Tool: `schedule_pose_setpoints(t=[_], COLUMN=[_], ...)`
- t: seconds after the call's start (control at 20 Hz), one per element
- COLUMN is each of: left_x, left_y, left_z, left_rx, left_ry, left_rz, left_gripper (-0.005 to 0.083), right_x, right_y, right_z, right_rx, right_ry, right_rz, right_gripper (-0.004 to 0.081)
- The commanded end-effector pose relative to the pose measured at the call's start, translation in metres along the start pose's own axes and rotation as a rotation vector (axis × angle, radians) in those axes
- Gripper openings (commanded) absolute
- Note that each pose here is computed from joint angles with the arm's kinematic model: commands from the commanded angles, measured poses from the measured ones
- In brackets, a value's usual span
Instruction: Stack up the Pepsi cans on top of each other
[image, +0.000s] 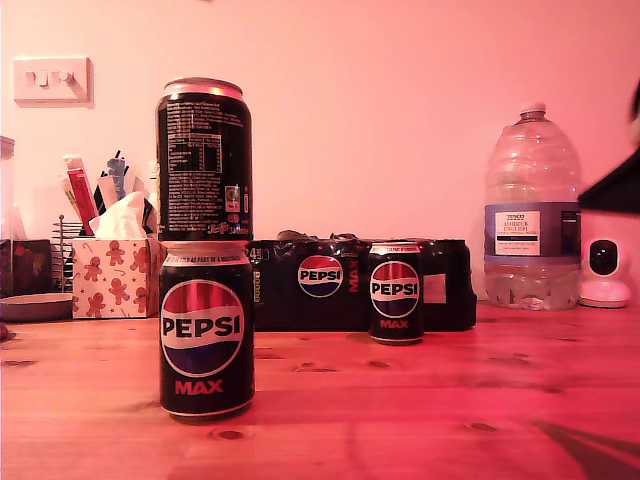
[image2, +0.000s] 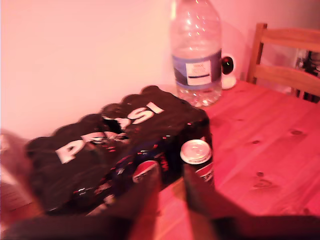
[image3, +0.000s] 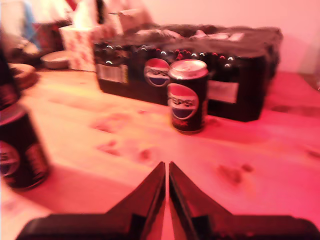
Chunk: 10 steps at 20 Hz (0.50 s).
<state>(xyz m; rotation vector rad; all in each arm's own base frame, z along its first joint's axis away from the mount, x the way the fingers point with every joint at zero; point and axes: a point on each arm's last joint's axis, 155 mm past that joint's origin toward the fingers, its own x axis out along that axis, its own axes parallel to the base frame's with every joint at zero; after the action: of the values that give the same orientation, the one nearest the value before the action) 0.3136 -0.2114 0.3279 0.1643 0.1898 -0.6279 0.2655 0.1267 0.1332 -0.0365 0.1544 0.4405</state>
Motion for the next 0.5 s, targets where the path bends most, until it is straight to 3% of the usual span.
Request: schedule_pose_setpoints(t=[0.0,0.05,0.1,0.15,0.25,0.45], left_x=[-0.006,-0.01,-0.013,-0.016,-0.019,-0.019], left_y=[0.007,0.011,0.014,0.016,0.017,0.017], left_z=[-0.003,-0.006,-0.008,-0.011,-0.015,-0.016], left_rx=[-0.011,-0.014,-0.018,-0.022,-0.024,-0.024], left_ry=[0.012,0.025,0.037,0.049,0.063,0.069], left_rz=[0.021,0.03,0.039,0.044,0.048,0.047], left_gripper=[-0.0022,-0.0022,-0.0022,-0.0022,-0.0022,-0.0022], right_x=[0.006,0.009,0.013,0.018,0.03,0.06], right_y=[-0.004,-0.005,-0.004,-0.002,-0.007,-0.01], right_z=[0.009,0.009,0.007,0.007,0.014,0.031], right_rx=[-0.004,-0.007,-0.028,-0.041,-0.022,-0.025], right_ry=[-0.037,-0.04,-0.034,-0.026,-0.022,-0.005], right_rz=[-0.011,-0.015,-0.008,-0.002,-0.026,-0.045], right_gripper=[-0.0013,-0.0012,0.0056,0.0257,0.0753,0.0776])
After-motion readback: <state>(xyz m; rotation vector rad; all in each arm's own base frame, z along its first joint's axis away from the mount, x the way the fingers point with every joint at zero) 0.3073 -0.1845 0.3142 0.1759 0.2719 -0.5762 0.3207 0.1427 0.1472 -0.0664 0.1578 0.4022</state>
